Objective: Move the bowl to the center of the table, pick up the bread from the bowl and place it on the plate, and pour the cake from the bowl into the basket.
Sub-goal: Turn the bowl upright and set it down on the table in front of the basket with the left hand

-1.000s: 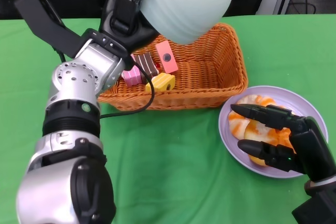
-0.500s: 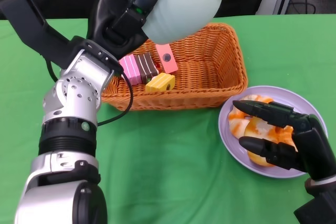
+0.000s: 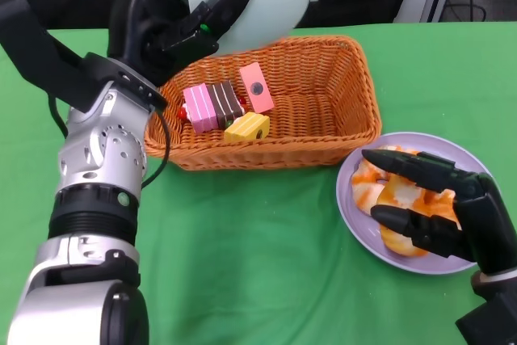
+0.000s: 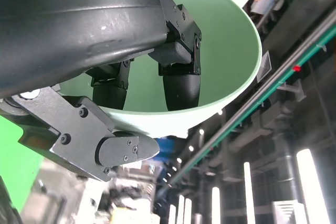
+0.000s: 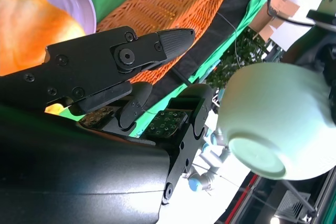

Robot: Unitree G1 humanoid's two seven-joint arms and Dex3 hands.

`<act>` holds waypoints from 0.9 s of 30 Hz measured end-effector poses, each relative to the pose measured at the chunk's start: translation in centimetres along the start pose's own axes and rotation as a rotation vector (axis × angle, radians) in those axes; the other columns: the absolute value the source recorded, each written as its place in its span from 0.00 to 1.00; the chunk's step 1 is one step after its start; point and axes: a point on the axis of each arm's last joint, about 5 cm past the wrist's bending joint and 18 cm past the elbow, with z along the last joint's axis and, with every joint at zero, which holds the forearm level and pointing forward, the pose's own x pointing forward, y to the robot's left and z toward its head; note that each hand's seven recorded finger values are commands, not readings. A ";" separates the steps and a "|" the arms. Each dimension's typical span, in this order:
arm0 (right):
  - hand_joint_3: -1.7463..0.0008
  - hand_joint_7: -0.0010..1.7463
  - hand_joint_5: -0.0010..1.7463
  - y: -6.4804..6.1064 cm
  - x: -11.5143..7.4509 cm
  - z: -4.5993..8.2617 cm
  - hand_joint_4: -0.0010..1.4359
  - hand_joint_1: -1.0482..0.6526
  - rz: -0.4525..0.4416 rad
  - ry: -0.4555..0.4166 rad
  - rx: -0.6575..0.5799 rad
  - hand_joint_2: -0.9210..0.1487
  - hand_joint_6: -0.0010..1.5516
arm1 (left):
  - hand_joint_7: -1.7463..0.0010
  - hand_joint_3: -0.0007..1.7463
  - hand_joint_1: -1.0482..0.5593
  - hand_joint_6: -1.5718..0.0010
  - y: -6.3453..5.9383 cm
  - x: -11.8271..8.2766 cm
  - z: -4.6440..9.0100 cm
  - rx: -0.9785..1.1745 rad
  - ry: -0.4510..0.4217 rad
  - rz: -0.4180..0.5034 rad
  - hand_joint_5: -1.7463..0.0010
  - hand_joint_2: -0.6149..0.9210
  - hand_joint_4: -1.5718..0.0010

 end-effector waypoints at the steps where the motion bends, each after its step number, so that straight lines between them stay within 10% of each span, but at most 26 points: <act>1: 0.94 0.00 0.08 -0.1 0.0 0.0 0.67 0.31 -0.004 0.001 0.000 0.00 0.49 | 0.15 0.51 0.57 0.53 0.0 0.0 0.1 0.021 -0.006 -0.003 0.00 0.86 0.53; 27: 0.95 0.01 0.09 -1.0 1.0 0.1 0.68 0.31 -0.019 -0.022 0.007 0.00 0.50 | 0.13 0.48 0.57 0.59 0.3 -4.3 1.7 0.809 -0.242 -0.022 0.00 0.89 0.56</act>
